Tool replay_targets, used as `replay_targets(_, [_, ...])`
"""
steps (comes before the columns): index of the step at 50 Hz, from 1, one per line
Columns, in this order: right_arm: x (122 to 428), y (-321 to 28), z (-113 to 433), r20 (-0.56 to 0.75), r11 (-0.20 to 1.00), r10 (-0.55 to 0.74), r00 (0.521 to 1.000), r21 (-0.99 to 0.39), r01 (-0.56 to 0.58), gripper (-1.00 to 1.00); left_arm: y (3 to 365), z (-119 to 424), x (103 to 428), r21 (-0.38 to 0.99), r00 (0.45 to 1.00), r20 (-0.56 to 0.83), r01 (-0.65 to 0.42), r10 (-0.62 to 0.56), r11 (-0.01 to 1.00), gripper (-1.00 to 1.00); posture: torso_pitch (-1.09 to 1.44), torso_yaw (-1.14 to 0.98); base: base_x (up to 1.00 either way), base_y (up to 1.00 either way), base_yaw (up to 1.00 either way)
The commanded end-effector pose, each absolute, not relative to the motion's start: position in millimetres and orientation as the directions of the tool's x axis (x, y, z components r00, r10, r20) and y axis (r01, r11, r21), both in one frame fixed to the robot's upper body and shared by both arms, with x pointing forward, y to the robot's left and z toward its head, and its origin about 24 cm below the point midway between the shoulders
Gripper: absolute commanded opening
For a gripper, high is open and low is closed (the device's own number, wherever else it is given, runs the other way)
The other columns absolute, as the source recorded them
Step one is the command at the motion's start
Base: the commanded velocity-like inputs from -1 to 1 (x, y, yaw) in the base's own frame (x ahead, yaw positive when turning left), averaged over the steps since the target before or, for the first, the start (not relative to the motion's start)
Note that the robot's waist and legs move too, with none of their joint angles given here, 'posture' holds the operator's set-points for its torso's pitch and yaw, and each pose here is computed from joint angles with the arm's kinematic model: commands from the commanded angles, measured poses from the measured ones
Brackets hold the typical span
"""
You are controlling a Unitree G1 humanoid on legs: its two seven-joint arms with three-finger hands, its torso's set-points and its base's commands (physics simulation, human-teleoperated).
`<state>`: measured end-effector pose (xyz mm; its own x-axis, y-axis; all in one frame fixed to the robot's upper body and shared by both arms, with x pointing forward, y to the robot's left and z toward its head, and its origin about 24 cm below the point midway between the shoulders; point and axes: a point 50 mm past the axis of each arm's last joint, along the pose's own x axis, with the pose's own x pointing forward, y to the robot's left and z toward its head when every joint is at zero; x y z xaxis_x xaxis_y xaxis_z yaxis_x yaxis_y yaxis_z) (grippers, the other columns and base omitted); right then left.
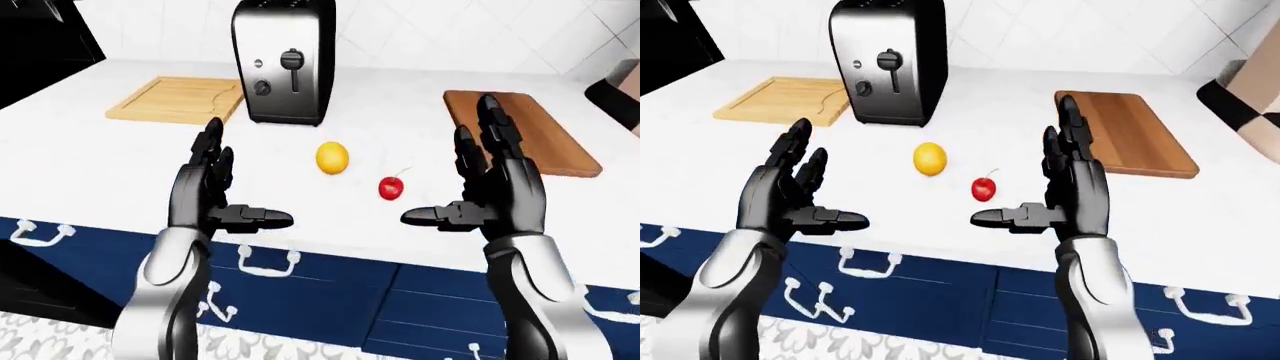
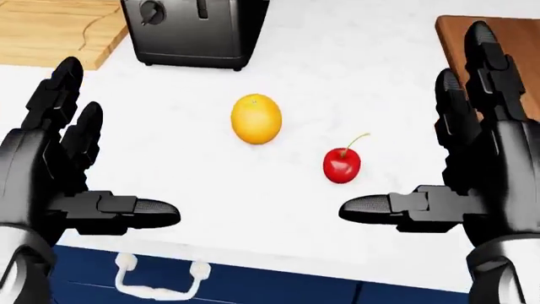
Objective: Place the tangerine and the cherry on separate cutting boards.
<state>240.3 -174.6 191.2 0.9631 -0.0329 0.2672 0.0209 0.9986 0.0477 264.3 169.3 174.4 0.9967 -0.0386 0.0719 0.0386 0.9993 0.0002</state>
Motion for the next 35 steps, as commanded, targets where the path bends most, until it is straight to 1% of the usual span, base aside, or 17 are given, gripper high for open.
replay_targets(1, [234,-177,209,0.37,0.999,-0.045,0.928,0.037,0.034,1.0,164,196,260,0.013,0.978,0.195,0.067,-0.068,0.998,1.0,0.0,0.0,0.0,0.0,0.0])
replay_targets(3, [230,-176,210,0.373,0.999,-0.043,0.927,0.03,0.034,1.0,164,195,260,0.011,0.979,0.194,0.065,-0.066,0.998,1.0,0.0,0.0,0.0,0.0,0.0])
replay_targets(6, [228,-174,213,0.382,0.999,-0.04,0.923,0.027,0.032,1.0,165,195,259,0.01,0.979,0.195,0.065,-0.066,0.998,1.0,0.0,0.0,-0.88,0.0,0.0])
replay_targets(20, [228,-174,213,0.388,0.999,-0.045,0.92,0.01,0.045,1.0,165,195,260,0.009,0.979,0.195,0.065,-0.065,0.998,1.0,0.0,0.0,0.0,0.0,0.0])
replay_targets(28, [223,-169,221,0.399,0.998,-0.019,0.917,-0.05,0.042,1.0,166,195,259,0.007,0.978,0.197,0.063,-0.064,0.998,1.0,0.0,0.0,0.0,0.0,0.0])
replay_targets(35, [213,-161,222,0.399,0.989,0.066,0.915,-0.15,-0.006,1.0,165,198,257,0.009,0.978,0.2,0.064,-0.065,0.998,1.0,0.0,0.0,0.0,0.0,0.0])
